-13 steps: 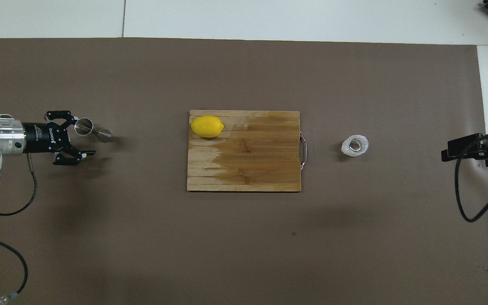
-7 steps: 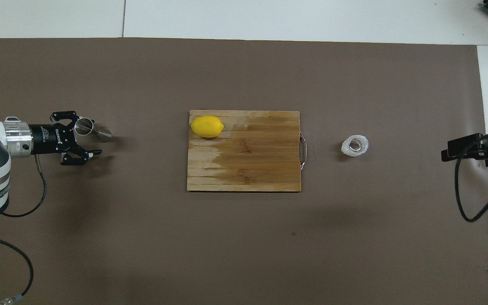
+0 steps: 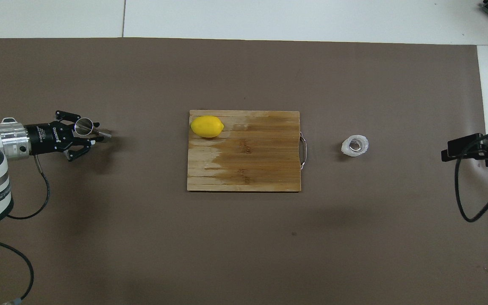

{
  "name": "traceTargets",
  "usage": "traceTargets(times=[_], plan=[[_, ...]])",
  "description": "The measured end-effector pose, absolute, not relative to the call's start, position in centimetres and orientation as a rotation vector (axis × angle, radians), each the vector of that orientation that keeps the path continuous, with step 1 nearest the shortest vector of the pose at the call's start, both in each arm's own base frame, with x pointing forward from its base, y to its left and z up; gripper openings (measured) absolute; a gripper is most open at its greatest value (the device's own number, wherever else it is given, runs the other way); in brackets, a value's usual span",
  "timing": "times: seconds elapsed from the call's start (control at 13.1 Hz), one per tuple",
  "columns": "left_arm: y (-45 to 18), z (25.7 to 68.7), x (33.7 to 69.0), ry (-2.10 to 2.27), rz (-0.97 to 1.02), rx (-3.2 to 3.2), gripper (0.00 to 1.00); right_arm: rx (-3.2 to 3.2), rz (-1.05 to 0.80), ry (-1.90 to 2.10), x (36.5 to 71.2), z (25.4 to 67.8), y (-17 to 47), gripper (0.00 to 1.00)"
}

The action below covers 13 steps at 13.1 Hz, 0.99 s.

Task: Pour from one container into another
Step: 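Close the left gripper around the metal cup and lift it, then carry the metal cup with the left gripper over the board beside the lemon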

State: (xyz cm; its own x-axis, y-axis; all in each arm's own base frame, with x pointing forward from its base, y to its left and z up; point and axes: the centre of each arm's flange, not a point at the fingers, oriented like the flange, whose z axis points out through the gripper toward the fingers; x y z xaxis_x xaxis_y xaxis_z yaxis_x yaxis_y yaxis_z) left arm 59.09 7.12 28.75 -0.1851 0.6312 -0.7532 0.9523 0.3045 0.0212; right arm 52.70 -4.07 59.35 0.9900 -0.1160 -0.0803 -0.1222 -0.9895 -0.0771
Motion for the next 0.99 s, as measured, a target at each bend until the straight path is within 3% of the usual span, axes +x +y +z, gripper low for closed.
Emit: traceTargets(times=[0.08, 0.15, 0.54, 0.99], plan=[[7.2, 29.0, 59.1, 1.905, -0.608, 1.403, 0.28, -3.052, 0.116, 0.183, 52.7, 59.4, -4.1, 1.0], [7.3, 29.4, 59.2, 1.902, -0.598, 1.401, 0.24, -3.052, 0.116, 0.183, 52.7, 59.4, -4.1, 1.0], [6.0, 34.6, 59.0, 1.837, -0.536, 1.421, 0.24, -3.052, 0.116, 0.183, 52.7, 59.4, -4.1, 1.0], [-4.7, 41.5, 56.5, 1.823, -0.648, 1.421, 0.24, -3.052, 0.116, 0.183, 52.7, 59.4, -4.1, 1.0]])
